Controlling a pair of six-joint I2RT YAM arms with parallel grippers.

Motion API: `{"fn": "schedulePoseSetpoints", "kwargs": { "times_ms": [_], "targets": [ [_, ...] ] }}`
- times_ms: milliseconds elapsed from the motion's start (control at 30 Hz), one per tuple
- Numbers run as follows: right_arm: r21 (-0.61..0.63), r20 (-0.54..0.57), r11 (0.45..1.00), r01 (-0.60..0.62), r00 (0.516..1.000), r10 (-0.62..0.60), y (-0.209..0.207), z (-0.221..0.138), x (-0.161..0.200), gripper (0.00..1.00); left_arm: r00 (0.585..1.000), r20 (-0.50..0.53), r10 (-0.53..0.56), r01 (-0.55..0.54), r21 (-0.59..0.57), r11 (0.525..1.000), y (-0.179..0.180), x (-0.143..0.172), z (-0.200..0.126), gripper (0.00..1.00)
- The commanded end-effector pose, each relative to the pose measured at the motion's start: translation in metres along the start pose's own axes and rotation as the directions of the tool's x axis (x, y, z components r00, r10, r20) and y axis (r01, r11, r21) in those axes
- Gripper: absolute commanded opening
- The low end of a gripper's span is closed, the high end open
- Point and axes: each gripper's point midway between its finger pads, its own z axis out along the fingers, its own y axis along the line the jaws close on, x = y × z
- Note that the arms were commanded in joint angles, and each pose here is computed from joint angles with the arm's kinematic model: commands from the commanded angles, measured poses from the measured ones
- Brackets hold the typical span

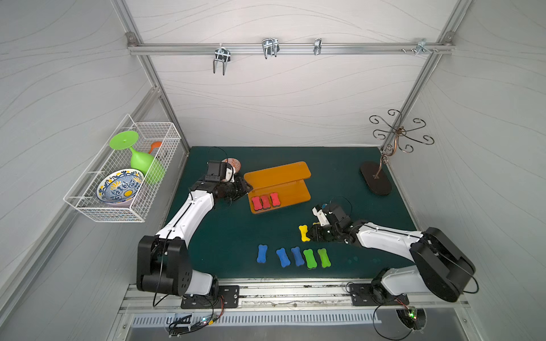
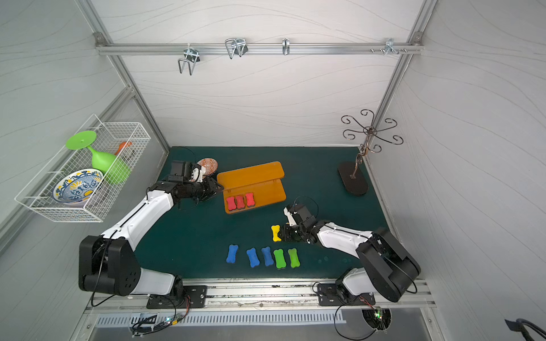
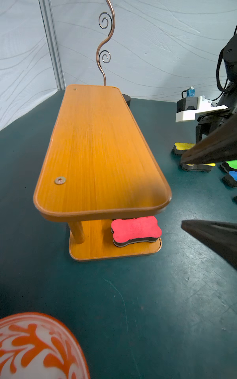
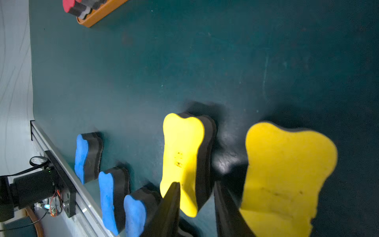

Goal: Remove the whiteboard erasers from the shelf
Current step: Place the whiteboard eraser at the center of the board, then adjust the whiteboard eraser at the center of the board.

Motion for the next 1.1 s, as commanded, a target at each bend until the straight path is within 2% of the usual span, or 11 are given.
{"fn": "schedulePoseSetpoints", "kwargs": {
  "times_ms": [0, 100, 300, 467, 600, 667, 767, 833, 1067],
  "targets": [
    [-0.012, 0.028, 1.0, 0.025, 0.999, -0.025, 0.013, -0.012, -0.01, 0.41, 0.999, 0.032, 0.039, -0.038, -0.054, 0.998, 0.003, 0.003, -0.022, 0.48],
    [-0.026, 0.057, 0.999, 0.044, 0.997, -0.043, 0.02, -0.023, -0.015, 0.45, 0.998, 0.037, 0.057, -0.051, -0.137, 0.989, 0.016, 0.017, -0.04, 0.48],
    [-0.054, 0.114, 0.993, 0.108, 0.988, -0.101, 0.032, -0.044, -0.022, 0.5, 0.994, -0.031, 0.103, -0.108, -0.308, 0.945, 0.039, 0.078, -0.06, 0.49],
    [-0.077, 0.171, 0.986, 0.145, 0.976, -0.131, 0.037, -0.062, -0.025, 0.53, 0.979, -0.138, 0.15, -0.192, -0.377, 0.906, 0.046, 0.138, -0.057, 0.5],
    [-0.112, 0.208, 0.982, 0.151, 0.97, -0.126, 0.036, -0.075, -0.031, 0.54, 0.95, -0.246, 0.192, -0.286, -0.443, 0.85, 0.055, 0.181, -0.042, 0.55],
    [-0.133, 0.224, 0.98, 0.145, 0.968, -0.113, 0.034, -0.082, -0.033, 0.55, 0.937, -0.278, 0.212, -0.315, -0.409, 0.856, 0.049, 0.196, -0.029, 0.59],
    [-0.151, 0.239, 0.978, 0.142, 0.965, -0.104, 0.031, -0.089, -0.034, 0.56, 0.907, -0.305, 0.292, -0.382, -0.3, 0.874, 0.028, 0.212, -0.012, 0.74],
    [-0.156, 0.249, 0.978, 0.141, 0.963, -0.099, 0.03, -0.094, -0.036, 0.56, 0.886, -0.331, 0.323, -0.417, -0.267, 0.869, 0.025, 0.221, -0.004, 0.8],
    [-0.183, 0.278, 0.974, 0.135, 0.957, -0.081, 0.031, -0.106, -0.04, 0.57, 0.86, -0.408, 0.307, -0.453, -0.33, 0.828, 0.052, 0.235, 0.011, 0.83]
  ]
}}
